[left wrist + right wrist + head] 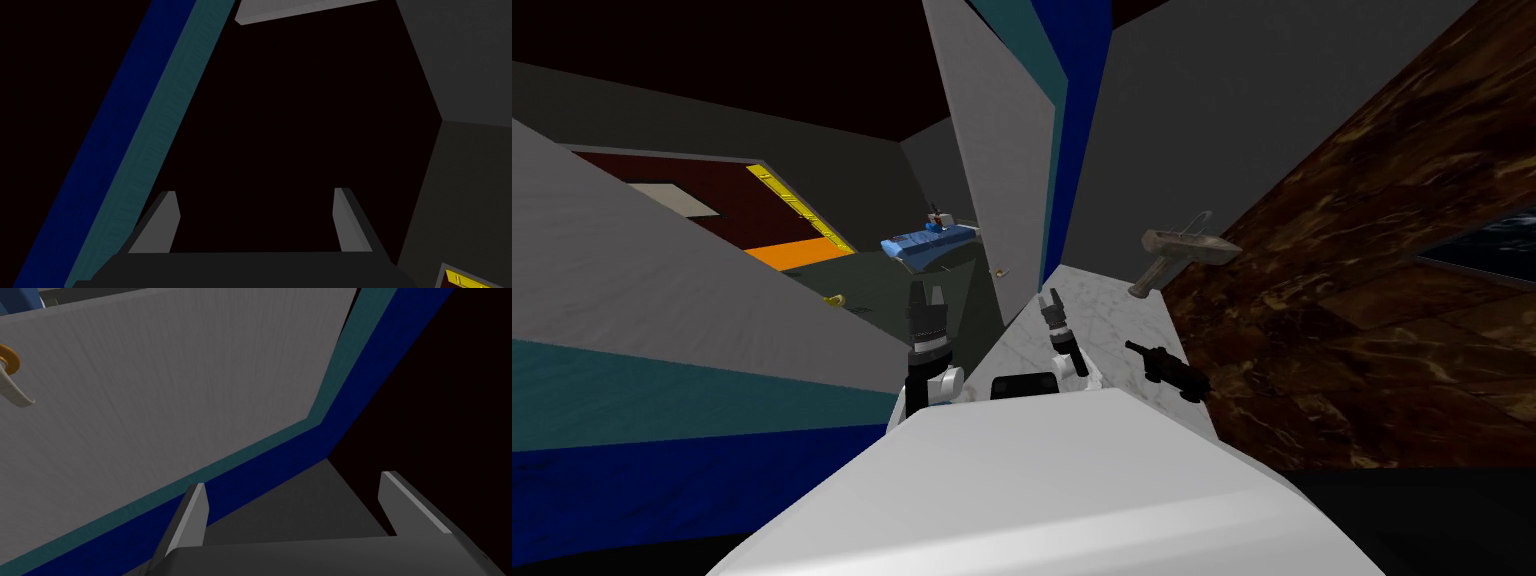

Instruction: Push the door open

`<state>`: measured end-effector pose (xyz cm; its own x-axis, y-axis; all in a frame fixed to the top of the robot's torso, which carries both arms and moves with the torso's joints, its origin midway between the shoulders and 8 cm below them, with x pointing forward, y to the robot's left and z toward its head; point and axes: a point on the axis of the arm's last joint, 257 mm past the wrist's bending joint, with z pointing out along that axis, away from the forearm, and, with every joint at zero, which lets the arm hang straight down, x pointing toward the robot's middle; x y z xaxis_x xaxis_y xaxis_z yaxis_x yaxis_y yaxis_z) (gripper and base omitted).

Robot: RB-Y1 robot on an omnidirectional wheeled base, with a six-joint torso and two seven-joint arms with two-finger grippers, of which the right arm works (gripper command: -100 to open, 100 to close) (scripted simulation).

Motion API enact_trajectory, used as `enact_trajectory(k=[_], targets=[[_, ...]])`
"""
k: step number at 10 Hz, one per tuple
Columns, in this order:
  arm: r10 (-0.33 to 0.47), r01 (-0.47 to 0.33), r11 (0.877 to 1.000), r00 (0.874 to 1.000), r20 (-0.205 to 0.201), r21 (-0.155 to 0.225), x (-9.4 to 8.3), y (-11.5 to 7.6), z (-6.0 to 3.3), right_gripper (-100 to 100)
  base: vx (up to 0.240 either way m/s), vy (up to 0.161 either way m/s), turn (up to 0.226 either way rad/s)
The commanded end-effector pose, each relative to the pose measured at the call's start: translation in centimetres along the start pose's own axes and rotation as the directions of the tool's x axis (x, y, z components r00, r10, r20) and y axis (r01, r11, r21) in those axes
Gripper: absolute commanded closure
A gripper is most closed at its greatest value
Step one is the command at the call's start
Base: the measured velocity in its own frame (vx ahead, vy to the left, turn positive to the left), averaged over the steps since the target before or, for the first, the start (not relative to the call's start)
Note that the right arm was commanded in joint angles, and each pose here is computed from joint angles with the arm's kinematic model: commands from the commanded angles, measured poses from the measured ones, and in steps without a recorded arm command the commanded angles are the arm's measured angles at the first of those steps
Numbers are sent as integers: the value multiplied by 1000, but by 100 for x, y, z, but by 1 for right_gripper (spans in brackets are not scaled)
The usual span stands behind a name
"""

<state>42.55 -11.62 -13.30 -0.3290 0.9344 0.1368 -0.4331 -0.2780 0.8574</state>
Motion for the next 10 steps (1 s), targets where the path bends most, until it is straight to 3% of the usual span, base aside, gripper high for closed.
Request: enact_trajectory(k=[1,8,10], targets=[[13,-12,1000,1000,-22,26,101,-147,-28,-100,130,-53,16],[55,-41,991,992,-110,126,496,-669,-160,-100,113,-33,12],[60,-43,989,991,-121,138,544,-731,-182,-100,88,-26,9]])
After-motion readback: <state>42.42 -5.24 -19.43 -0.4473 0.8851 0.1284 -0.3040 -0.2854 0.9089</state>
